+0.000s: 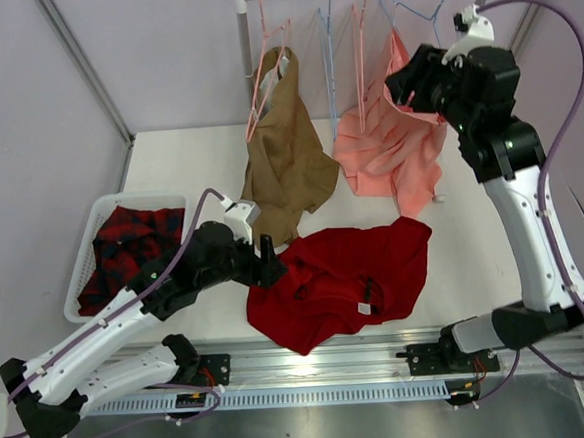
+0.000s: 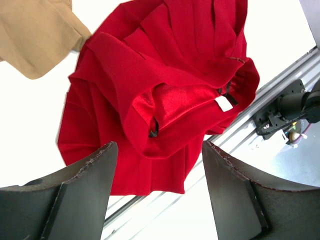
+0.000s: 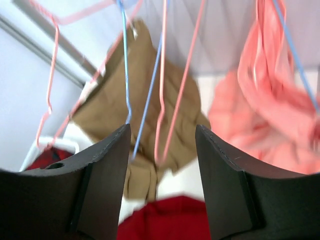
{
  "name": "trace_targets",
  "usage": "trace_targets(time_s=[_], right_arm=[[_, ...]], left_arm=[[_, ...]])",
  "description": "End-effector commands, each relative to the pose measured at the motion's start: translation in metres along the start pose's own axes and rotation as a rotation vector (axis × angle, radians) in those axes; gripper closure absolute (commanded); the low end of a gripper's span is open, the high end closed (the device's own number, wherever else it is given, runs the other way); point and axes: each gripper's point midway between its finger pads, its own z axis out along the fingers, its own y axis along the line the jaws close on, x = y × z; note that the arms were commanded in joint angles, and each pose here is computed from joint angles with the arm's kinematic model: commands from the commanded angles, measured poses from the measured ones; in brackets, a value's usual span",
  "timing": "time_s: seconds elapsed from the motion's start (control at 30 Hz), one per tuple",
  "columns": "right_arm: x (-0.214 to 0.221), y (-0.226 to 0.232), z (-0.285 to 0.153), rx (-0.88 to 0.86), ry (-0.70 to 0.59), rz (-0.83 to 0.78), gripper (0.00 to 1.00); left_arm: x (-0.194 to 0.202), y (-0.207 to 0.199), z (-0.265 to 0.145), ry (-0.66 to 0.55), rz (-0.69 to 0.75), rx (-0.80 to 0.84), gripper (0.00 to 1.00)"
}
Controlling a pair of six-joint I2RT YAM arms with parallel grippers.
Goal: Place the skirt on the hanger
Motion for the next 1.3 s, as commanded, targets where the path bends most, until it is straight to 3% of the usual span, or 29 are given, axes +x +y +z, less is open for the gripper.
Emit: trace_targets(time_s=[0.0,0.53,0.83,1.1,1.27], right_arm=[[-0.027,0.011,0.036,-0.069,-0.065,-0.050,0.41],[-0.029,-0.001,0.152,0.008,-0.119,-0.140,0.40],[-0.010,-0.003,0.177,0.087,-0.126,-0.241,0.53],[-0.011,-0.004,0.184,0.107,-0.135,-0.280,0.55],[-0.016,-0.009,0.183,0.123,-0.147,-0.279,0.66]], left_arm=[[-0.016,-0.003,-0.017,-0.050,0.033,0.000,0.26],[-0.009,-0.002,-0.025,-0.051,0.017,0.015,0.27],[-0.004,0.001,-0.027,-0.039,0.002,0.005,0.27],[0.000,0.004,-0.027,-0.035,-0.007,-0.006,0.27],[0.000,0.005,-0.027,-0.032,-0.005,-0.011,0.28]])
